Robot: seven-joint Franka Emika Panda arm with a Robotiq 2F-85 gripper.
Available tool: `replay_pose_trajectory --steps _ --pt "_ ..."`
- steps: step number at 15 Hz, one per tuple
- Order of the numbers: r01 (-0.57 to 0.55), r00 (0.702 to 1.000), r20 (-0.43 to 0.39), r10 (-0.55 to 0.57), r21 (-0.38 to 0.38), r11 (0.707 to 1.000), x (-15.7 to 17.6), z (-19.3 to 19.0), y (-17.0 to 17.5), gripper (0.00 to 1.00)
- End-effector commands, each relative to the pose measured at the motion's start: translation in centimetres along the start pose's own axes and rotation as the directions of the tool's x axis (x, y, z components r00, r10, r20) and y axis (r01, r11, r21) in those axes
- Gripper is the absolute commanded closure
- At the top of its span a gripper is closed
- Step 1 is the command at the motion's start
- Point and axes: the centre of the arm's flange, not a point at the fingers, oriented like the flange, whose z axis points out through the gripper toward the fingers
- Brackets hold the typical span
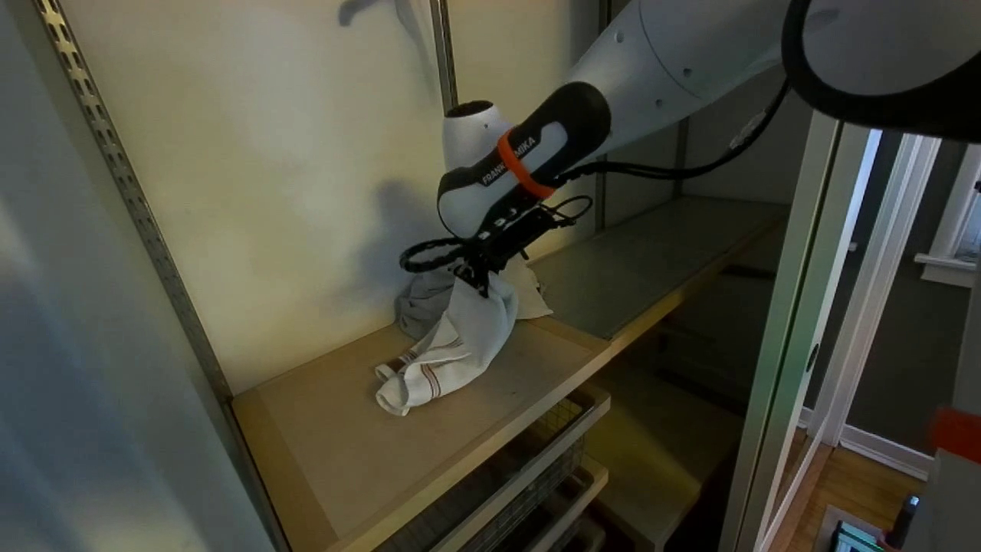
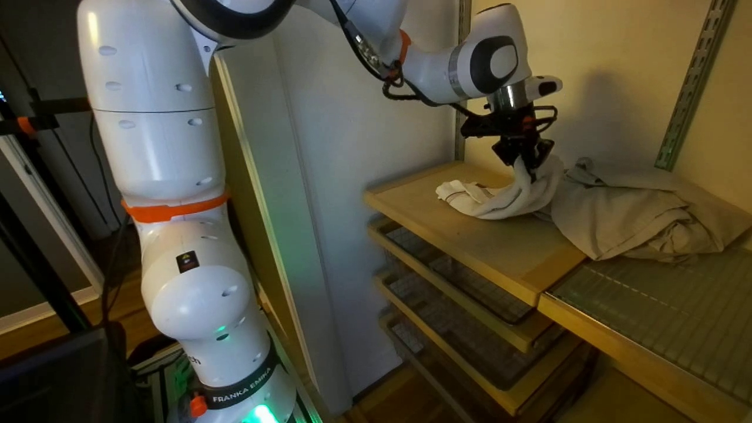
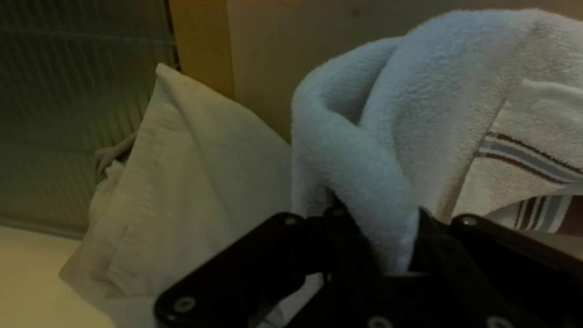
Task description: Fold the white kitchen towel
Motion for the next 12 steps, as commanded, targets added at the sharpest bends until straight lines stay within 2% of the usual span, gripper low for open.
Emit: replay_pose_trajectory --steps 1,3,5,7,8,12 --pt "0.061 0.992 -0.095 -0.078 -0.169 0.984 -2.5 -1.4 -3.9 0.96" --pt "0.113 0.976 -0.156 -0.154 -0.247 0.963 -3.0 -2.0 -6.1 0.96" --pt "0.148 0.956 -0.208 -0.207 -0.267 0.952 -3.5 -2.2 -8.2 0.96" --pt "0.165 0.947 -0.233 -0.223 -0.243 0.956 -4.1 -2.0 -9.8 0.96" --pt "0.180 0.948 -0.229 -0.223 -0.194 0.964 -4.6 -2.0 -10.7 0.96" --pt "0.218 0.938 -0.259 -0.232 -0.081 0.972 -5.5 -1.0 -13.1 0.96"
